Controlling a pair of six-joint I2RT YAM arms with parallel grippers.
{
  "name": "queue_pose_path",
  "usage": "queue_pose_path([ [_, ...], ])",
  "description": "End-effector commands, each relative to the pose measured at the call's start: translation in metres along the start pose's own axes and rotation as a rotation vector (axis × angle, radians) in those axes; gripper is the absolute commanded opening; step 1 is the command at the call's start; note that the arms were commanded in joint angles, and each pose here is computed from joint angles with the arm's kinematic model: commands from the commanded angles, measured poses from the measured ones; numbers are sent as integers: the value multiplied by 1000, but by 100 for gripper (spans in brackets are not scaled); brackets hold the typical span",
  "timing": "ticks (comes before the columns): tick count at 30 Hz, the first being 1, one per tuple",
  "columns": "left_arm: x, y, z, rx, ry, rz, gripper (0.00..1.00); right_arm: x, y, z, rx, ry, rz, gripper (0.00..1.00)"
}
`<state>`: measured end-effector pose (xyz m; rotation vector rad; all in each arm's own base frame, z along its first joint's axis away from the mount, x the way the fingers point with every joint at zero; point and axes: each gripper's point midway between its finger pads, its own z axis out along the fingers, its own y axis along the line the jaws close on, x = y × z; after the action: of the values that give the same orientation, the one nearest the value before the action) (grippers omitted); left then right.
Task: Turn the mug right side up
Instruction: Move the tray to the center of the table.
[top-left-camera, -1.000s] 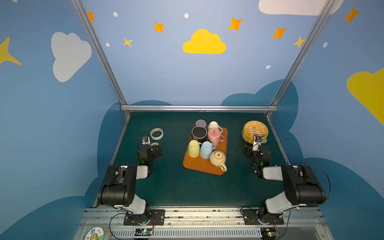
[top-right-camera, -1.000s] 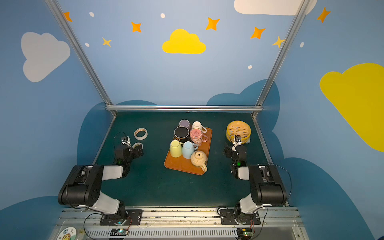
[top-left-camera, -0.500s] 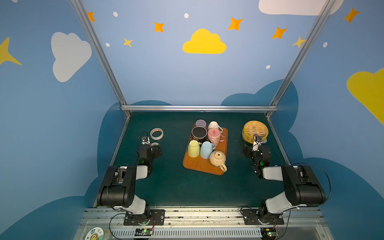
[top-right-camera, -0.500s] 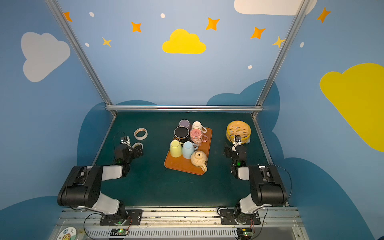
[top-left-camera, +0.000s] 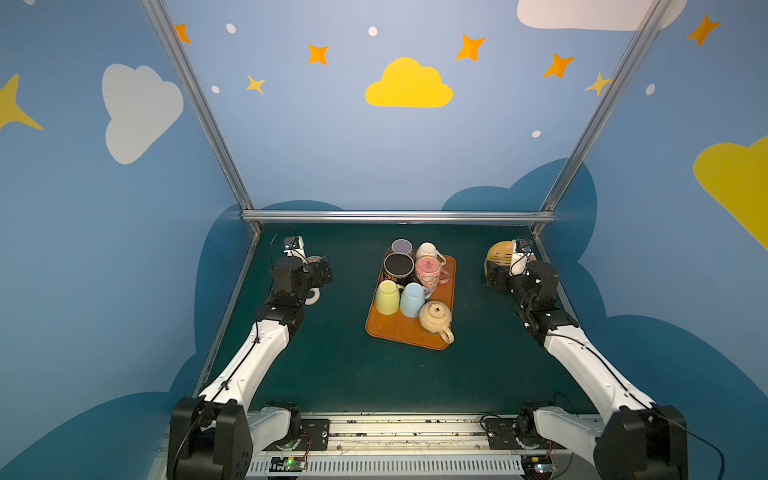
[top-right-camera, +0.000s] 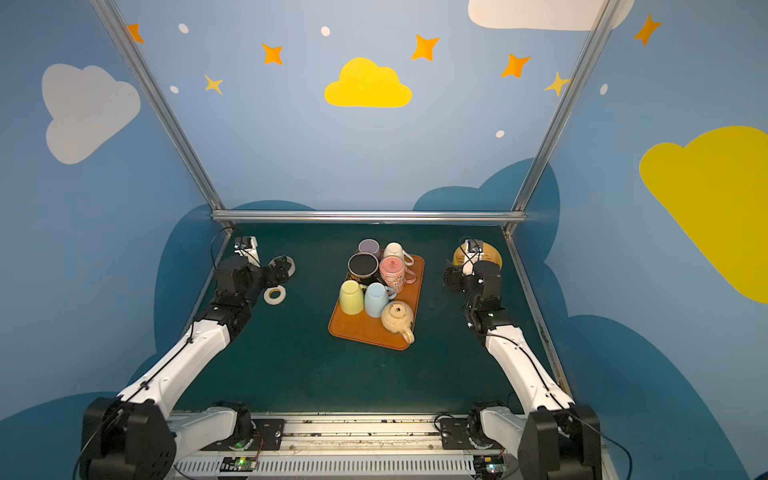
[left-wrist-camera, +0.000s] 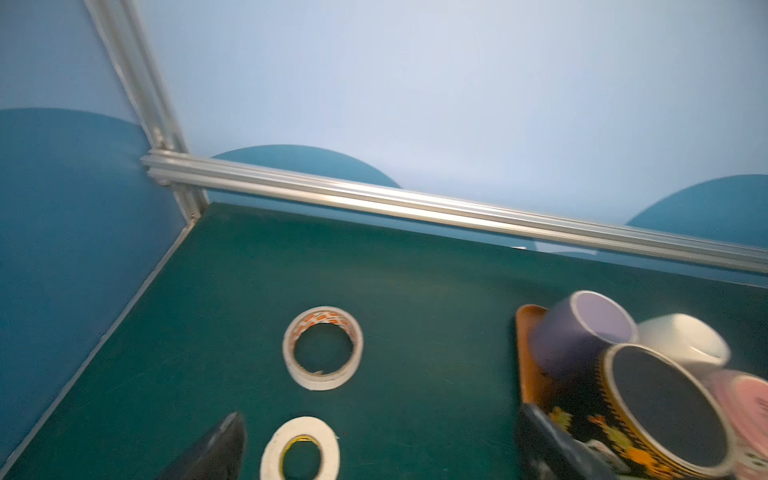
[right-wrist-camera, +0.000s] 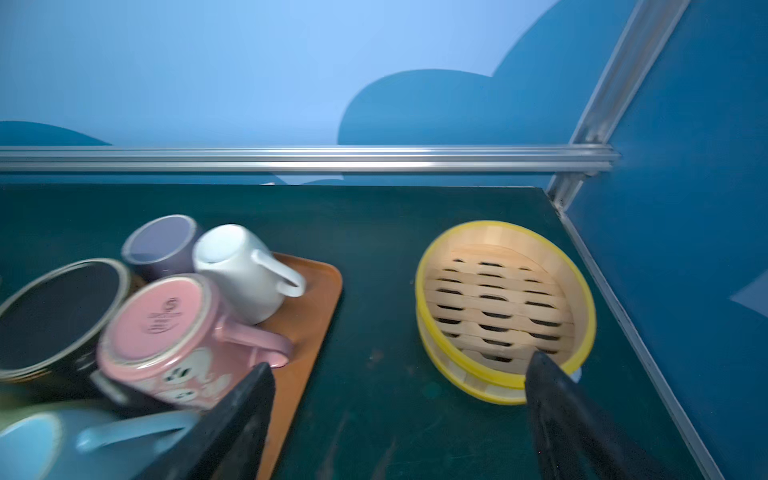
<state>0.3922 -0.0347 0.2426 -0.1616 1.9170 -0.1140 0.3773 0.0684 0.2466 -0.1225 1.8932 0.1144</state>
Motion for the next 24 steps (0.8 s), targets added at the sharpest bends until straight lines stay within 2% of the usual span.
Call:
queue_pose_path([
  [1, 22, -8, -23, -31, 142, 38, 100, 25, 34, -23, -121, 173, 1, 86],
  [7, 22, -34, -67, 40, 182, -31, 100, 35, 84, -58, -279, 279, 0, 85],
  [13, 58, -42, -97, 81, 290, -111, 100, 55, 112, -85, -373, 354, -7, 78],
  [18, 90, -38, -101, 62, 344, -185, 99, 76, 130, -88, -411, 424, 0, 74],
  [22, 114, -32, -82, 5, 376, -227, 85, 87, 130, -81, -380, 454, 53, 72],
  [24, 125, -37, -70, -1, 418, -245, 77, 87, 123, -74, -320, 457, 93, 71],
])
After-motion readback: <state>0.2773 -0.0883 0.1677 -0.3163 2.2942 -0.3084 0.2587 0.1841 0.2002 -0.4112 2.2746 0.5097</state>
